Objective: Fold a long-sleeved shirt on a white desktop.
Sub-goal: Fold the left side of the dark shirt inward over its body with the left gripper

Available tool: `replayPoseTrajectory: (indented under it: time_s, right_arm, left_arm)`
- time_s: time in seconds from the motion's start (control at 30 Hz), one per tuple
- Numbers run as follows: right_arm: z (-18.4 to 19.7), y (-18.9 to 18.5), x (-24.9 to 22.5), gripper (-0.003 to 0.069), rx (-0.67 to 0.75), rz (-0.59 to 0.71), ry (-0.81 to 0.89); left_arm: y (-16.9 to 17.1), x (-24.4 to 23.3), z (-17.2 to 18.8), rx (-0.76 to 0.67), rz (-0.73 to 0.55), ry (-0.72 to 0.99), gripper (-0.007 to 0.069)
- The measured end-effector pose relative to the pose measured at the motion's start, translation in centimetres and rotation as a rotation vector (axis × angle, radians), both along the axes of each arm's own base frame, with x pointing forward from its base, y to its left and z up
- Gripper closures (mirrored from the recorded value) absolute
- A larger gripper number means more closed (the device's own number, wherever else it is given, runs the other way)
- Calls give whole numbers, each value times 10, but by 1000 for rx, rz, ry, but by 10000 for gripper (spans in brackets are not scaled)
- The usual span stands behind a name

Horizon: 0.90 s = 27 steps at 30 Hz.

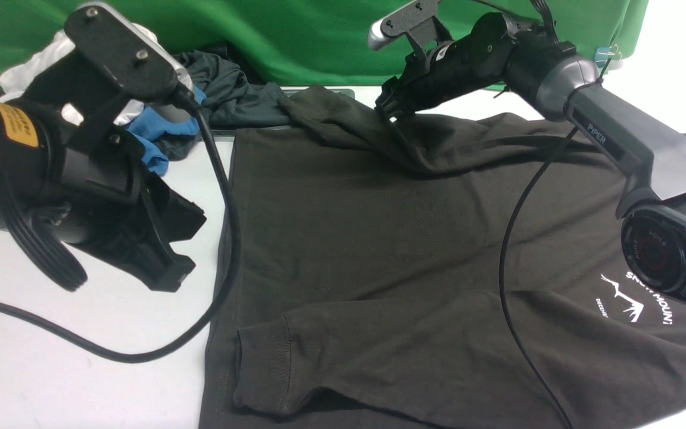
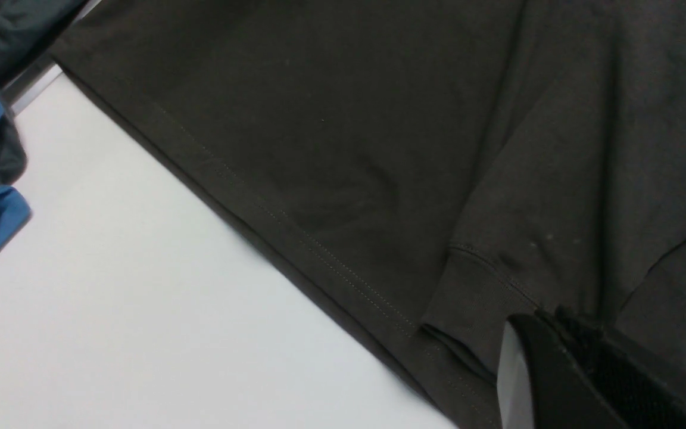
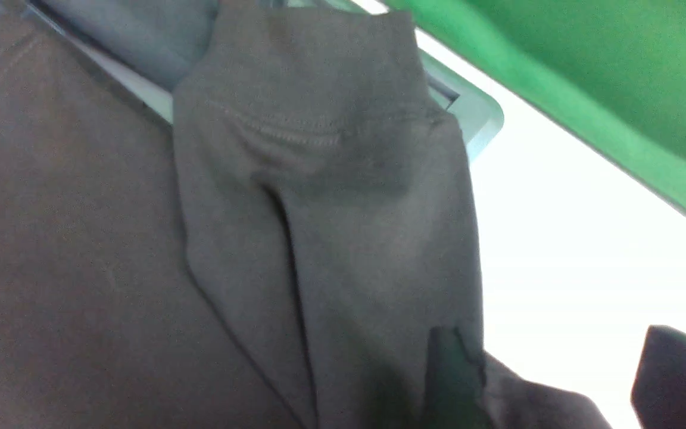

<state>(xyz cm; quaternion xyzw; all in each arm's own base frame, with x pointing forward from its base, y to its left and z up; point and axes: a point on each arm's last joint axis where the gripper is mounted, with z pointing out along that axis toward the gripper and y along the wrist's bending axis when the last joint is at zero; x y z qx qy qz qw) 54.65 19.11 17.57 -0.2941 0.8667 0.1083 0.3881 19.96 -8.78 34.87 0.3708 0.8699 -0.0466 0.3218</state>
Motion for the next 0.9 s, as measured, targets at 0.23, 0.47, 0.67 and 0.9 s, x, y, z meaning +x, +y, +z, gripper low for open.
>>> replayPoseTrajectory:
  time_s: [0.23, 0.47, 0.67, 0.9]
  right_arm:
    - [-25, 1, 1, 351, -7, -1, 45]
    - [-33, 2, 1, 414, -7, 8, 70]
    - [-34, 2, -1, 606, -10, 16, 83]
    - [-24, 2, -2, 626, -9, 23, 79]
  left_arm:
    - [0, 0, 0, 1, -2, -1, 607]
    - [0, 0, 0, 1, -2, -1, 607]
    - [0, 0, 0, 1, -2, -1, 607]
    - [0, 0, 0, 1, -2, -1, 607]
